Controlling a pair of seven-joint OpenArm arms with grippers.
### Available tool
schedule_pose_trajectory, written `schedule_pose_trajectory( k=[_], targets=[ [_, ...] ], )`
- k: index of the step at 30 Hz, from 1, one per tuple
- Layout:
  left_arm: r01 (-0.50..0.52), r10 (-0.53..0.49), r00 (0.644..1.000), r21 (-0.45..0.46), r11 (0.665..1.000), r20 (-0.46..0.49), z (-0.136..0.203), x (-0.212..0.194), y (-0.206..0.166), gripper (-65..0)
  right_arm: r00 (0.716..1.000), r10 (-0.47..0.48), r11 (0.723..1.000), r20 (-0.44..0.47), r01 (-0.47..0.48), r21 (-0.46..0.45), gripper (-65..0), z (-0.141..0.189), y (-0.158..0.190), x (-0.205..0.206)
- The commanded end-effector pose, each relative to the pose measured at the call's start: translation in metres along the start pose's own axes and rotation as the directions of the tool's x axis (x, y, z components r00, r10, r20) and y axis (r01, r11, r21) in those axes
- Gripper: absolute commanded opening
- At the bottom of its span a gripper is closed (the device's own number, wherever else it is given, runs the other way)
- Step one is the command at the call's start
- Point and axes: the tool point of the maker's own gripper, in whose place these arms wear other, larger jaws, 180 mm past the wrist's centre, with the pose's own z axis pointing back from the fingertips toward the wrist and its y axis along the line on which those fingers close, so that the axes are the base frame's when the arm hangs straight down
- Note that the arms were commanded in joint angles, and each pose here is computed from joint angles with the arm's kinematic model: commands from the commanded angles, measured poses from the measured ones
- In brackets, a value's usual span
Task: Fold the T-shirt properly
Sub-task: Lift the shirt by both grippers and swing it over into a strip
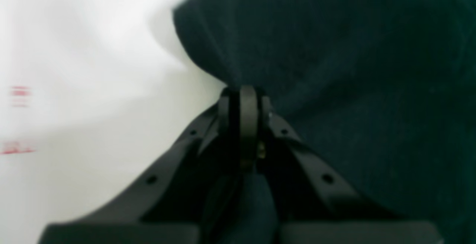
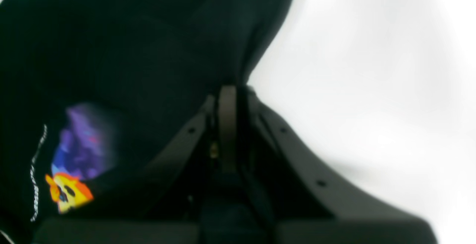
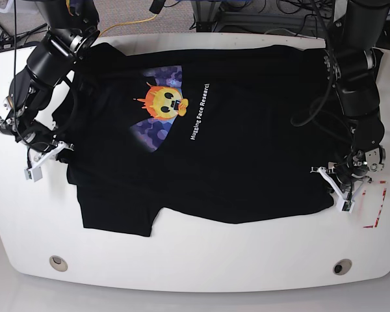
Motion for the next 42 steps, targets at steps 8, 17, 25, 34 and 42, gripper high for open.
schedule_pose_trajectory(
  k=[8, 17, 25, 34, 42],
  targets=[
    [0.141, -0.158, 0.974, 0.108, 0.984, 0.161, 0.047, 0.075, 0.003, -65.0, 0.986, 0.148, 0.989, 0.072, -0.148, -0.001, -65.0, 0.009, 0.015, 0.061],
    [0.214, -0.263, 0.935, 0.213, 0.953, 0.239, 0.09, 0.124, 0.006, -65.0, 0.938, 0.308, 0.951, 0.16, -0.307, -0.034, -65.0, 0.028, 0.038, 0.146],
    [0.202, -0.32, 0.886, 0.343, 0.917, 0.336, 0.146, 0.179, 0.02, -65.0, 0.858, 0.447, 0.894, 0.252, -0.439, -0.089, -65.0, 0.061, 0.072, 0.227],
    [0.066, -0.302, 0.839, 0.466, 0.883, 0.452, 0.219, 0.254, 0.057, -65.0, 0.727, 0.588, 0.807, 0.355, -0.561, -0.187, -65.0, 0.123, 0.128, 0.322],
    [-0.016, -0.36, 0.746, 0.555, 0.832, 0.56, 0.302, 0.321, 0.074, -65.0, 0.611, 0.669, 0.739, 0.423, -0.609, -0.289, -65.0, 0.194, 0.169, 0.382]
  ],
)
